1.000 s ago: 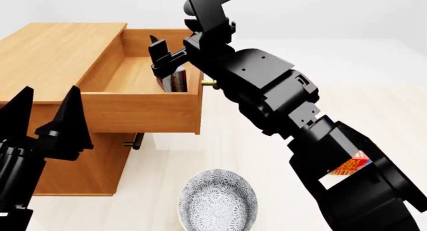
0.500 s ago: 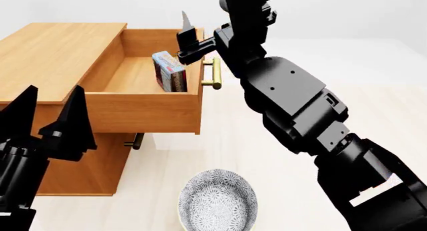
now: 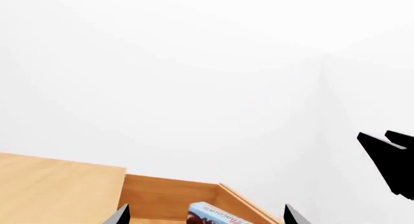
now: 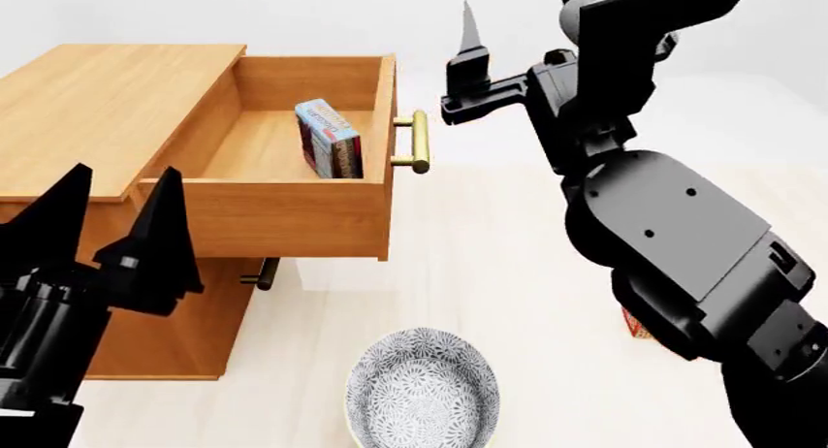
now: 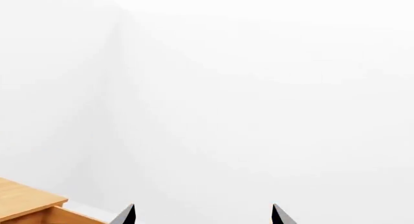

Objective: Put the chocolate pudding in the top drawer of the cabinet and close it.

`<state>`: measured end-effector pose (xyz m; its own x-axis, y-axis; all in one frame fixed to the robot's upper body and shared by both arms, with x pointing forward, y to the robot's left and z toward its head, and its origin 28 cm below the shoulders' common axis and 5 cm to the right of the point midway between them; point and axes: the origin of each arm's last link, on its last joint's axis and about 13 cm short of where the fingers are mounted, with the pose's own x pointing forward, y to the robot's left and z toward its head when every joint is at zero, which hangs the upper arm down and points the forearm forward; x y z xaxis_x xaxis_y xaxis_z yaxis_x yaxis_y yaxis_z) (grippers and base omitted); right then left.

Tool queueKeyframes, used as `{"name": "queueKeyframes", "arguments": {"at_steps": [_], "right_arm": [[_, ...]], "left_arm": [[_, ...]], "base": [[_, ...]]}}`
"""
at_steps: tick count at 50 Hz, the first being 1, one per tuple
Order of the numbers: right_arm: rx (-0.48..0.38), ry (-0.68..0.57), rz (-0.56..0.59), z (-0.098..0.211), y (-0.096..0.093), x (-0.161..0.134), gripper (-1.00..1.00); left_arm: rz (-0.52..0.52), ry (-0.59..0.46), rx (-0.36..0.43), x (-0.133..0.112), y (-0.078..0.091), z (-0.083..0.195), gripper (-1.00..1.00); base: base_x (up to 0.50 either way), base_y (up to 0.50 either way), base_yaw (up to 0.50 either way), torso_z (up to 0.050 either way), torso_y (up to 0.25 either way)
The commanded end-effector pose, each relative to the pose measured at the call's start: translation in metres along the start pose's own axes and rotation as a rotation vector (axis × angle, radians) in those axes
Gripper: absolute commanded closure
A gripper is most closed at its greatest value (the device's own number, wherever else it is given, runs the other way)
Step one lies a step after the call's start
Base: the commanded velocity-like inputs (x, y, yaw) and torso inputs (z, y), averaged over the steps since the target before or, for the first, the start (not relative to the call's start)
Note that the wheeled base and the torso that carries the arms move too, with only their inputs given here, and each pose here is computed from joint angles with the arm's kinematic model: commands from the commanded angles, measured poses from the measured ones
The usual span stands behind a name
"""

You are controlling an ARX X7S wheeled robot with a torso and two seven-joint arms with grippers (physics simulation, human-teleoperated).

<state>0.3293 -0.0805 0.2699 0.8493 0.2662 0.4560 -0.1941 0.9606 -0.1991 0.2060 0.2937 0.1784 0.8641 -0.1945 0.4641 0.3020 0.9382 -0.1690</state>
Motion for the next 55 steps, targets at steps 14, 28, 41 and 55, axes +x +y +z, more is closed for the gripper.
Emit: {"name": "queueKeyframes", "arguments": {"at_steps": [14,28,41,55], "right_arm": [[-0.067,-0.029,-0.113,0.001,-0.023,-0.083,-1.00],[-0.056,-0.047,-0.150,-0.004,-0.026,-0.126,-1.00],[-0.055,-0.067,-0.202,-0.001,-0.032,-0.148,-1.00],[-0.052,-0.075,-0.279,0.001,-0.042,-0.170,-1.00]], "left_arm": [[-0.065,0.009,-0.013,0.000,-0.016,0.001,-1.00],[-0.108,0.011,-0.034,0.002,-0.026,0.000,-1.00],[-0.237,0.029,-0.081,0.014,-0.050,-0.002,-1.00],[-0.363,0.061,-0.134,0.031,-0.077,-0.007,-1.00]], "base": [[0.00,0.00,0.00,0.000,0.000],[0.00,0.00,0.00,0.000,0.000],[0.00,0.00,0.00,0.000,0.000],[0.00,0.00,0.00,0.000,0.000]]}}
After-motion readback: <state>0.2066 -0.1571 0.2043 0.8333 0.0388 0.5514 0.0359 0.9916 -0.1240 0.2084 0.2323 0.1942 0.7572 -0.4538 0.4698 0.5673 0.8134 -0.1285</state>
